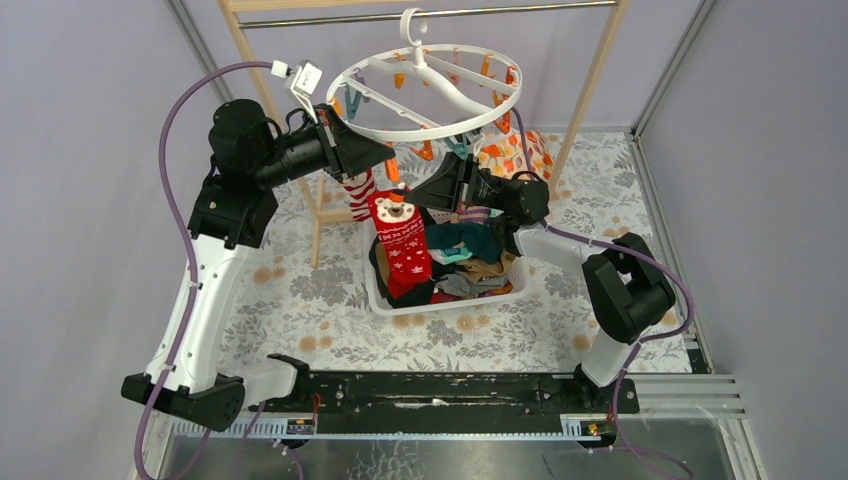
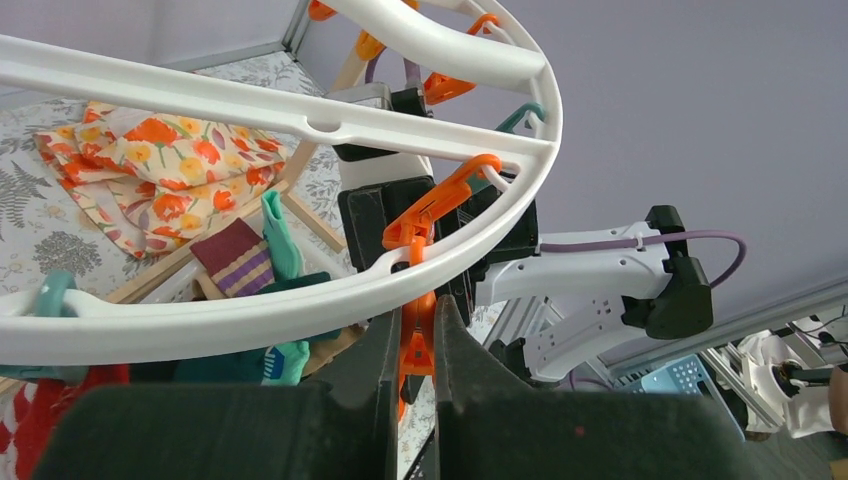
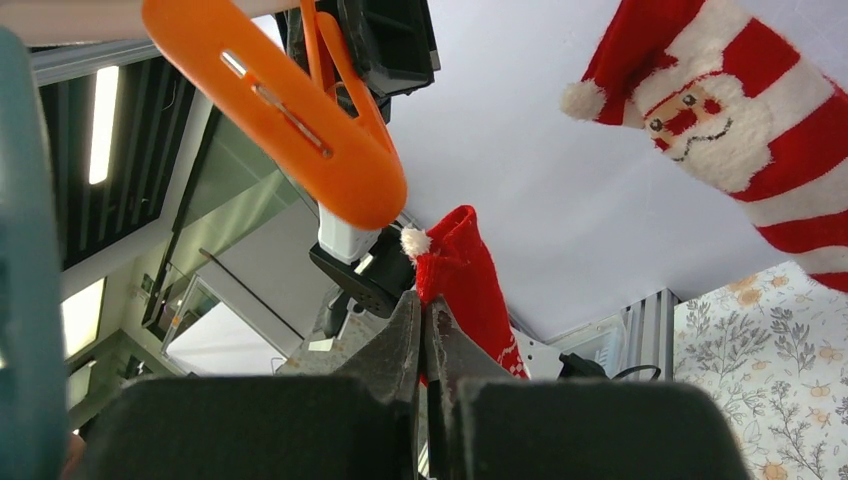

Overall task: Clip the socks to the hanger
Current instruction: Clamp the sock onto the hanger.

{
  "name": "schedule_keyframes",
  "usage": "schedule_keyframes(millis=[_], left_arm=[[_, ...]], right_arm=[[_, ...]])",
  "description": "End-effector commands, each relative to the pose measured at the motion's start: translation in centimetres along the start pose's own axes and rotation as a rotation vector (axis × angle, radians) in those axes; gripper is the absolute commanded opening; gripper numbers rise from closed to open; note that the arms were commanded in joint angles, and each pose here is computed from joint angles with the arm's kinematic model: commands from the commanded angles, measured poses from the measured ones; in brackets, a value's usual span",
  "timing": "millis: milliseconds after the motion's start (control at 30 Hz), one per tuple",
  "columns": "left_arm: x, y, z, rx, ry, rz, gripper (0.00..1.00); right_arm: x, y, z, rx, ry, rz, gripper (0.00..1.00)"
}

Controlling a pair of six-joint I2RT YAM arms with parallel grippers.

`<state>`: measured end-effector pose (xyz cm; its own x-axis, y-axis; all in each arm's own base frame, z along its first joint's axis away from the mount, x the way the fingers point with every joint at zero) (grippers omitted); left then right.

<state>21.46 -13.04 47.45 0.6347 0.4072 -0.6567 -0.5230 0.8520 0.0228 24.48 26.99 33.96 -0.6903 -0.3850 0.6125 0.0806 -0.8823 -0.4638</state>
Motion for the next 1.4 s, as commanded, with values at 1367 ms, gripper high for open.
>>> schedule_keyframes(millis=[1367], left_arm=[[-0.1,0.5,0.5,0.040,-0.021,-0.121,0.00]], right_arm=[[4.3,-1.1,3.0,0.012,0.237,0.171,0.00]])
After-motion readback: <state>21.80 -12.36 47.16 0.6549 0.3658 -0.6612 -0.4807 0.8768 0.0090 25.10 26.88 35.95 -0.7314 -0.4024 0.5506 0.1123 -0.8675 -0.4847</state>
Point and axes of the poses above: each gripper's point midway between its finger pads, its own y axis back along the fingers, its own x axis along the line the jaws close on, z = x × y, the point moved 10 cm from there along y, back along the fingers, and after that the axes turned 8 degrees about y, right-handed, at the moved point
